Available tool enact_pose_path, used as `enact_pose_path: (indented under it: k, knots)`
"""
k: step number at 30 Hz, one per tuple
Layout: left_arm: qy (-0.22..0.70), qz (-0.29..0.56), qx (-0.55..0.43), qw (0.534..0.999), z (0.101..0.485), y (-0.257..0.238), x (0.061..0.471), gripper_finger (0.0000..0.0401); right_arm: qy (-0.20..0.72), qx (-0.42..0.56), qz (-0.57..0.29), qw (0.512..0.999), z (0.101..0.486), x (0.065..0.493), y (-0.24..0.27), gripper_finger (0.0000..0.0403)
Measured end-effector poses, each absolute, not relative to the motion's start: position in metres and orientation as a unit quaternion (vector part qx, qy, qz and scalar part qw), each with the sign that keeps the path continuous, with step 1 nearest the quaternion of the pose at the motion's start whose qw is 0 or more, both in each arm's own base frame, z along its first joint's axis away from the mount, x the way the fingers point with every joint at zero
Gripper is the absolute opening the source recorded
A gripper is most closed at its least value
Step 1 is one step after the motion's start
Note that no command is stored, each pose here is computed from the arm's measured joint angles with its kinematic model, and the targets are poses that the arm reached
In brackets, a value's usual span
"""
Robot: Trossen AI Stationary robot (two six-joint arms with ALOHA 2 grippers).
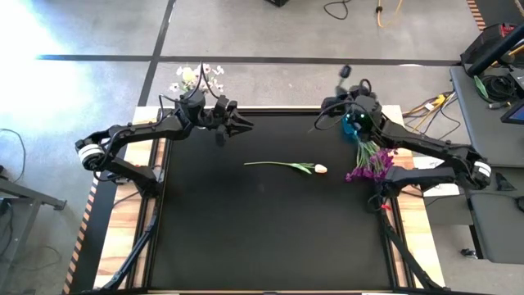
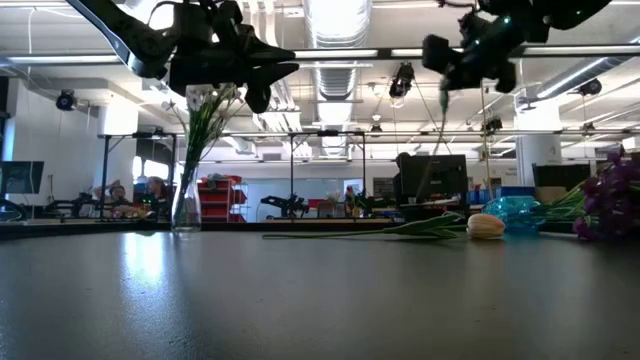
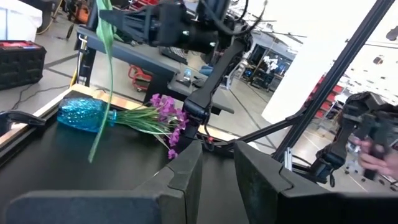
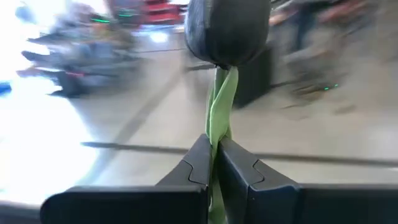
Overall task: Sort flowers into vase by color
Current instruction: Put the black flower into the blue vase
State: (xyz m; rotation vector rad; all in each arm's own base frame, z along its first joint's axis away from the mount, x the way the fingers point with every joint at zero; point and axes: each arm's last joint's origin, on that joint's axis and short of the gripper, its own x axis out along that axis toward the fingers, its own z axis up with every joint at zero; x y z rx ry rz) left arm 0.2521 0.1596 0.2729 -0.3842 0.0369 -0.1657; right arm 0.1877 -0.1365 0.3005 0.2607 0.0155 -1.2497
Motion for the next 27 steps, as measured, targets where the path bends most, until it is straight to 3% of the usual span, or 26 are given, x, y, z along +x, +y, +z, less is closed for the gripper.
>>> enact_pose_path:
  k: [6,18,22,27]
  knots:
    - [0.025,-0.090,-0.195,0.976,0.273,0.159,0.250,0.0079,0.027,0.176,-0.508,0.843,0.292,0.227,-0.119,0.0012]
    - [0.025,-0.097,-0.190,0.977,0.277,0.161,0.245,0.0079,0.148,0.323,-0.454,0.817,0.244,0.306,-0.134,0.0016]
    - [0.021,-0.100,-0.186,0.977,0.280,0.162,0.240,0.0079,0.224,0.330,-0.435,0.807,0.244,0.327,-0.140,0.0050]
    - [0.020,-0.102,-0.186,0.977,0.282,0.162,0.239,0.0079,0.323,0.312,-0.419,0.789,0.260,0.342,-0.144,0.0129]
